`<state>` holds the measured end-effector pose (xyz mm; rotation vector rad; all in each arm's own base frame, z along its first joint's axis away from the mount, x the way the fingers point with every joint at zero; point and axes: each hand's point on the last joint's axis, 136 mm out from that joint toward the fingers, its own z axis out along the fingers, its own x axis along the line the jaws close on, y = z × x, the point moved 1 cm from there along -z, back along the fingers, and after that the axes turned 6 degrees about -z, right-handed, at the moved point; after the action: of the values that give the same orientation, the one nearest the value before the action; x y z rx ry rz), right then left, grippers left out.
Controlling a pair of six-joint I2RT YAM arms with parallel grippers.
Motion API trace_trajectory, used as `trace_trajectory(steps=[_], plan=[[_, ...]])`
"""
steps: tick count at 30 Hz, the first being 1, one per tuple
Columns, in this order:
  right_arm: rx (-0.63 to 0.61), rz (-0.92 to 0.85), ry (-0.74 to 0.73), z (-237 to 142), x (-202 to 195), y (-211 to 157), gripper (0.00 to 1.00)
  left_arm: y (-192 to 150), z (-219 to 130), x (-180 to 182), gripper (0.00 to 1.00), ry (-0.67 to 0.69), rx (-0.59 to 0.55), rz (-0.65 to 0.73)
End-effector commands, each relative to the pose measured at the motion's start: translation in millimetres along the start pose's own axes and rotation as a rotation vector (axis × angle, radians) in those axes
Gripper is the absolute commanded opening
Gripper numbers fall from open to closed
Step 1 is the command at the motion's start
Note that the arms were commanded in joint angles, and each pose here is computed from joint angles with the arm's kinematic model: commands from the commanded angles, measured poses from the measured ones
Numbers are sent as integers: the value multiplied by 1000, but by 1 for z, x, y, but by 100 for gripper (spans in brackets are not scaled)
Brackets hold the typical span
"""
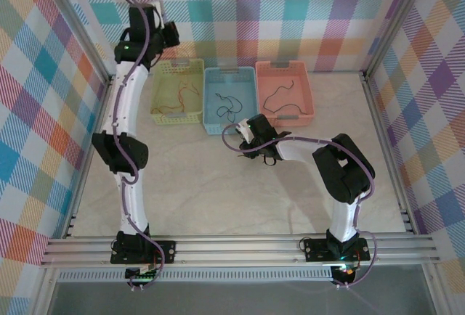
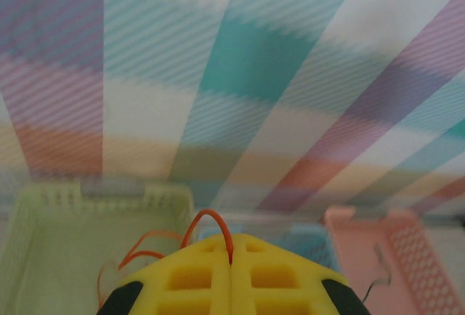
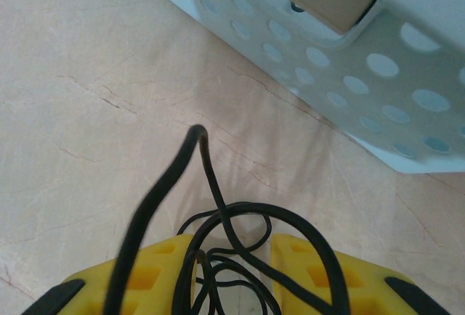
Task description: Untangle the cables
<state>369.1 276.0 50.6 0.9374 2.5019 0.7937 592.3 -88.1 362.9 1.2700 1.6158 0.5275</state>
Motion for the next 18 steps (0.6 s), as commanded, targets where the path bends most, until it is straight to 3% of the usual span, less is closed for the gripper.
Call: trace_trajectory(steps=[1,4,5,6,7,9,12,18], plan=[[-16,9,17,-1,0,9,34,-44,14,28,0,58,160,-68],[-16,10,21,-1,0,9,34,-76,25,55,0,144,243,-122],[-17,10,22,-1,1,9,33,-86,27,62,11,153,276,-146],[-17,11,23,-1,1,9,34,-95,28,67,31,160,310,-167],[-18,11,23,-1,1,9,34,-102,26,70,43,169,340,-180],[-18,10,25,-1,1,9,34,-111,19,73,62,195,383,-188],[-18,11,29,-1,2,9,34,-115,1,70,73,197,409,-186],[-17,11,31,-1,3,10,35,-133,-53,78,75,254,388,-219]])
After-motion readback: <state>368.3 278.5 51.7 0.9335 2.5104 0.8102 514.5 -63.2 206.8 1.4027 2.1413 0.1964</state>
